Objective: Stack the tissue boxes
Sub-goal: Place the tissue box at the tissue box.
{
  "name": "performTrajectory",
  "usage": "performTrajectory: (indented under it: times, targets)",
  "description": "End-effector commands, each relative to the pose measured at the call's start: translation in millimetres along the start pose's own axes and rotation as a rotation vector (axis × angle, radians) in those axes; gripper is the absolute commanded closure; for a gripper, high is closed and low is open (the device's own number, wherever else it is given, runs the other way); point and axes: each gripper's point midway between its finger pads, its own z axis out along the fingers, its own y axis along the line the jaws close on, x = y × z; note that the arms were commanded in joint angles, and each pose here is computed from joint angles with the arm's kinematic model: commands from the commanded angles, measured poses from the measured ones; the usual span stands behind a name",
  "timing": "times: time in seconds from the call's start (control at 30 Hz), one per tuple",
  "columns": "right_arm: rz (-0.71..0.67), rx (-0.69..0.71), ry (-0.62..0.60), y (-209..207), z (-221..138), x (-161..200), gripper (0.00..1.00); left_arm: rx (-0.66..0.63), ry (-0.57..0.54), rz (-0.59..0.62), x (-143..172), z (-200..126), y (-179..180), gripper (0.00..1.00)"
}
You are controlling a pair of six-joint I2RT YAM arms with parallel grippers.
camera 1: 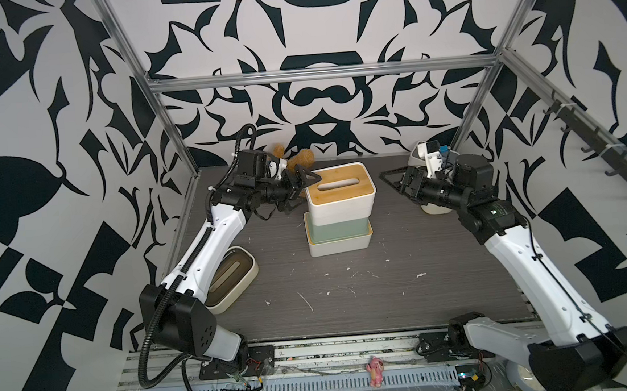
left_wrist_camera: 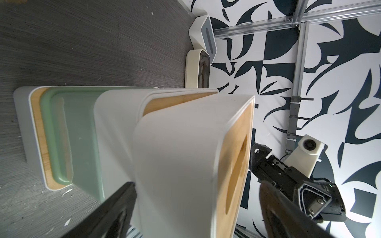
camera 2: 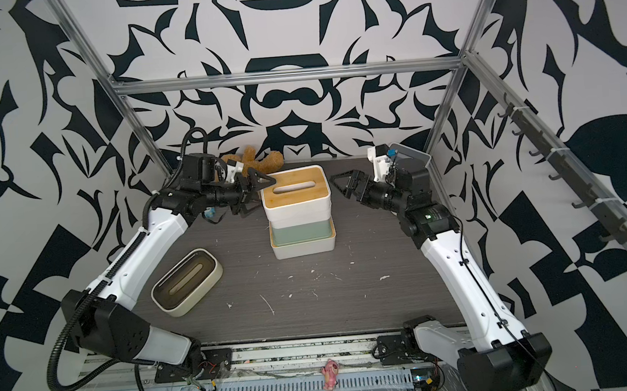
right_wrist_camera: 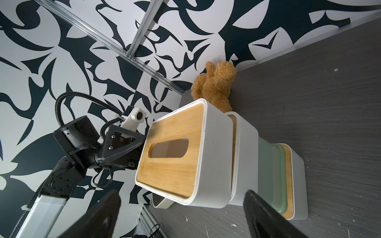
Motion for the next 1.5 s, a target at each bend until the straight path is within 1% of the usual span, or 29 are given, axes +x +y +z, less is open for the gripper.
performTrajectory:
  times: [0.0, 0.23, 0.33, 0.47, 0.53, 0.63, 0.7, 0.73, 0.83, 0.97, 1.13, 1.47]
  targets:
    - [-0.06, -0.036, -0.04, 18, -6, -11, 0.03, -0.007, -0.015, 0.01, -5, -4, -1, 0.04]
    - [-0.064, -0.038, -0.042, 19, -6, -12, 0.03, -0.028, -0.022, 0.0, -7, -4, 4, 0.03]
    - [-0.065, -0.032, -0.042, 18, -7, -12, 0.03, -0.034, -0.03, -0.003, -10, -5, 6, 0.0]
    - [-0.069, -0.028, -0.044, 19, -7, -12, 0.02, -0.043, -0.047, -0.005, -14, -9, 7, 0.01]
    - [-0.073, -0.027, -0.044, 19, -7, -13, 0.02, -0.066, -0.086, -0.016, -19, -19, 12, 0.01]
    - [-0.074, -0.029, -0.039, 20, -6, -14, 0.01, -0.094, -0.175, -0.014, -27, -40, 17, 0.01]
    - [-0.075, -0.04, -0.028, 23, -5, -14, 0.01, -0.081, -0.221, 0.025, -28, -54, 10, 0.01]
    - [-0.077, -0.048, -0.024, 24, -3, -14, 0.01, -0.06, -0.227, 0.049, -26, -57, 4, 0.01]
    - [-0.084, -0.073, 0.011, 30, 4, -10, 0.01, 0.004, -0.187, 0.108, -15, -61, -13, 0.01]
    - [-0.09, -0.1, 0.066, 36, 21, -3, 0.01, 0.01, -0.158, 0.167, -2, -61, -20, 0.01]
    - [-0.096, -0.083, 0.062, 33, 28, -5, 0.01, 0.038, -0.057, 0.202, 13, -45, -30, 0.01]
    - [-0.094, -0.094, 0.091, 34, 39, -1, 0.01, 0.05, -0.032, 0.243, 14, -32, -48, 0.01]
